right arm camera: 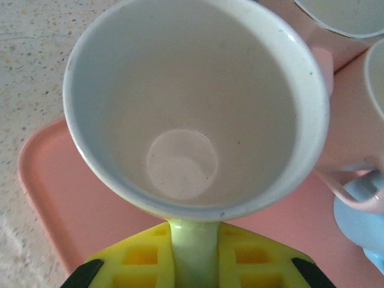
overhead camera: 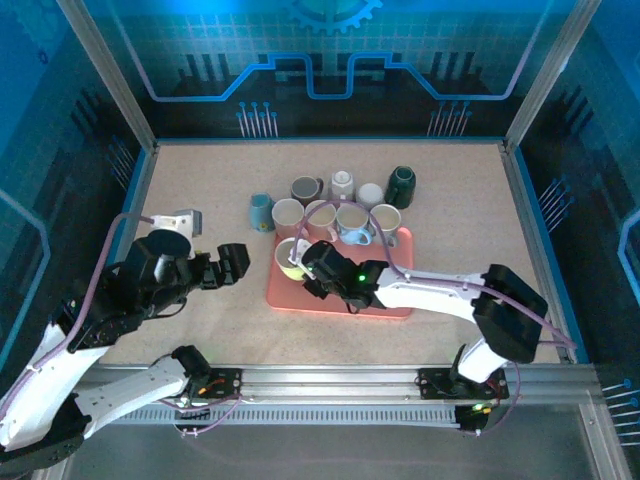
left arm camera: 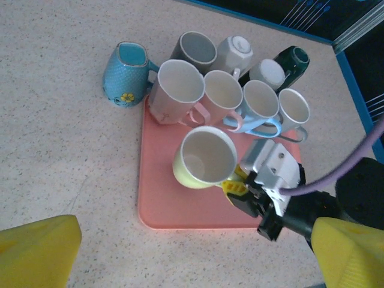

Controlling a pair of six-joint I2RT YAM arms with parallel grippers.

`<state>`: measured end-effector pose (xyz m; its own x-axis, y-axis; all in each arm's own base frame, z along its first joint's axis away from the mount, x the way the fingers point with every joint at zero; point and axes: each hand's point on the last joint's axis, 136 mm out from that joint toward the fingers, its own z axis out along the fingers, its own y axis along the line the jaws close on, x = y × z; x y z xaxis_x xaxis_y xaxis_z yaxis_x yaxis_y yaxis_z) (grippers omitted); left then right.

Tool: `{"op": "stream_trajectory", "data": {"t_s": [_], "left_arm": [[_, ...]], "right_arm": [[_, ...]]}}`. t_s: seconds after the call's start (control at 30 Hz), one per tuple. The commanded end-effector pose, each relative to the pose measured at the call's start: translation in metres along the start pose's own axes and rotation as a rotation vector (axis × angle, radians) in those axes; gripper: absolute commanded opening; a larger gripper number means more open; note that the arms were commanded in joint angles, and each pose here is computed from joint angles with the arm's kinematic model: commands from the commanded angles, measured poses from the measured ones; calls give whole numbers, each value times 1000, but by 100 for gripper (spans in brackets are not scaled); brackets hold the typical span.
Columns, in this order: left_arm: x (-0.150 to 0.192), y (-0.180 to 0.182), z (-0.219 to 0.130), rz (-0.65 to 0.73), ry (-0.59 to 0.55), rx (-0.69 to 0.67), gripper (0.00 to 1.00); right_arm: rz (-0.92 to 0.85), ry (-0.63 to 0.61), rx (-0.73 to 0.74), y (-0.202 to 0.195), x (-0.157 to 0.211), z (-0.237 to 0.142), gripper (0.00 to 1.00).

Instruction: Turn the mug right side up

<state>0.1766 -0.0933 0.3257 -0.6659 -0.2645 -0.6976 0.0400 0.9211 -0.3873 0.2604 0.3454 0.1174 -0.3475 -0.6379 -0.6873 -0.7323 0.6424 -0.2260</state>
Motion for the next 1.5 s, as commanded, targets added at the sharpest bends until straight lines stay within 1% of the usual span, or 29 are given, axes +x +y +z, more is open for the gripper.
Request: {"op": "stream_trajectory", "data": {"t_s": [0.0, 0.17, 0.3, 0.5, 0.63, 0.8, 1.0, 1.13, 1.23, 1.3, 1.37, 1.4, 1.47], "left_arm": [[1, 8, -9, 36, 7, -21, 99], [7, 12, -9, 48, 25, -28, 99], [10, 13, -8, 58, 43, -37, 99], [11, 13, -8, 88, 55, -42, 99], [12, 15, -5, 91, 56, -52, 99], [16, 14, 3, 72, 61, -50, 99], [18, 11, 8, 55, 62, -42, 99], [18, 11, 10, 48, 61, -43, 99], [19, 10, 13, 45, 64, -46, 99], [19, 10, 14, 43, 64, -47, 99], [19, 10, 15, 42, 64, -50, 99], [18, 11, 15, 39, 63, -52, 99], [18, 12, 15, 37, 60, -60, 99]], "right_arm": [[93, -229, 60, -17, -71, -4, 0], [91, -205, 84, -15, -67, 19, 0], [121, -172, 105, -20, -60, 33, 0], [157, -125, 92, -28, -47, 42, 0], [195, -112, 45, -27, -42, 45, 13], [202, -99, 8, -19, -39, 49, 16], [163, -86, -14, -9, -37, 54, 24], [166, -75, 19, -14, -34, 59, 25], [171, -69, 14, -13, -34, 63, 25], [158, -58, 1, -11, -36, 63, 30], [157, -55, 2, -13, -37, 59, 41], [159, -60, 2, -14, -38, 56, 49], [168, -81, -3, -16, -42, 46, 57]]}}
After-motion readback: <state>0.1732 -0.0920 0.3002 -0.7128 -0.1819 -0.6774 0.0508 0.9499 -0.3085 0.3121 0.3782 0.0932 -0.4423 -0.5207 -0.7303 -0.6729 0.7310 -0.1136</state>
